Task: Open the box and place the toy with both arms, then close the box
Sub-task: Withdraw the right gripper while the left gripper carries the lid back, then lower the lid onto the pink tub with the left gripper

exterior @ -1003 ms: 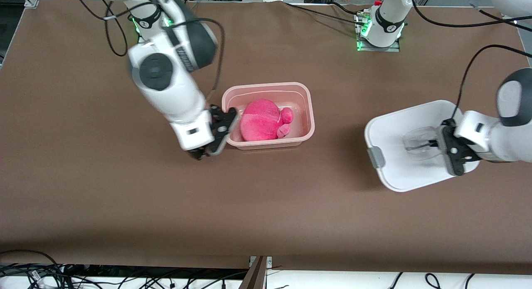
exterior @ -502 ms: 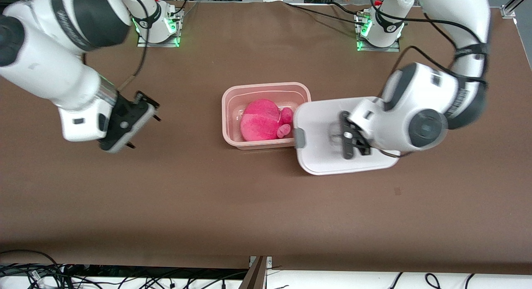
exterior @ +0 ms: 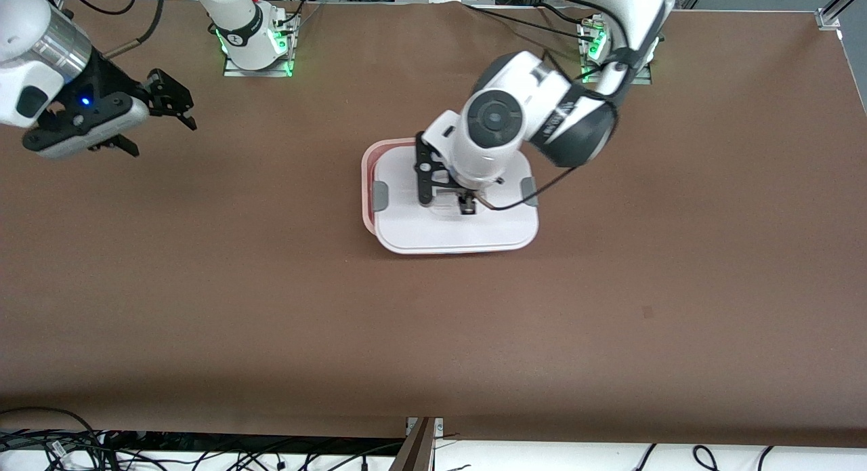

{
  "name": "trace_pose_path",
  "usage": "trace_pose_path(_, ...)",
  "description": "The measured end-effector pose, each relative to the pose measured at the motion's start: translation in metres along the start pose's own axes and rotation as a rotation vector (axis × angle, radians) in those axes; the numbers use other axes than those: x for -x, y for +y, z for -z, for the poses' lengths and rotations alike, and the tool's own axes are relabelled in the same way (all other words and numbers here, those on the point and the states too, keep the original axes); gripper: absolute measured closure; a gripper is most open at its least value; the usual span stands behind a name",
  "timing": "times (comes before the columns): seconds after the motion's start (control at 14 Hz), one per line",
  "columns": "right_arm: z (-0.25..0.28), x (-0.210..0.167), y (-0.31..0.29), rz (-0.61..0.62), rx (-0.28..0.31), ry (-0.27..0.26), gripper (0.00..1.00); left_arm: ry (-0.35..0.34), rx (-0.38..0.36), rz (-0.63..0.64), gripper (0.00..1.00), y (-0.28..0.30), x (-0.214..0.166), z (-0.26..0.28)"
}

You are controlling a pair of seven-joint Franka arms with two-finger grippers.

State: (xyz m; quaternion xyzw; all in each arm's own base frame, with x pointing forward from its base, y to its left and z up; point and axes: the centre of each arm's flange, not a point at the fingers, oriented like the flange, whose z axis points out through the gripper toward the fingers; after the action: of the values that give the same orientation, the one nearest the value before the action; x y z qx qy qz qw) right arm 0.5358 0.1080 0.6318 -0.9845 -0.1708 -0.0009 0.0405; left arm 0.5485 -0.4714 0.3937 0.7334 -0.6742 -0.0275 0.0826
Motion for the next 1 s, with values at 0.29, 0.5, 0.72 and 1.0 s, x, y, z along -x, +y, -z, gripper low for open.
trace_pose_path(0.29,-0.003,0.006,0.004,-0.126,0.032,-0.016,0.00,-0.004,-0.005,0.000,0.93,0.005,-0.014,-0.022)
trace_pose_path(0.5,0.000,0.005,0.016,-0.152,0.046,-0.008,0.00,-0.019,0.002,0.021,0.93,0.001,-0.007,-0.029)
trace_pose_path(0.72,0.010,0.004,0.028,-0.174,0.050,0.013,0.00,-0.030,0.012,0.068,0.93,0.005,-0.009,-0.037)
trace_pose_path(1.0,0.011,0.005,0.039,-0.195,0.050,0.010,0.00,-0.039,0.010,0.079,0.93,0.019,-0.022,-0.041)
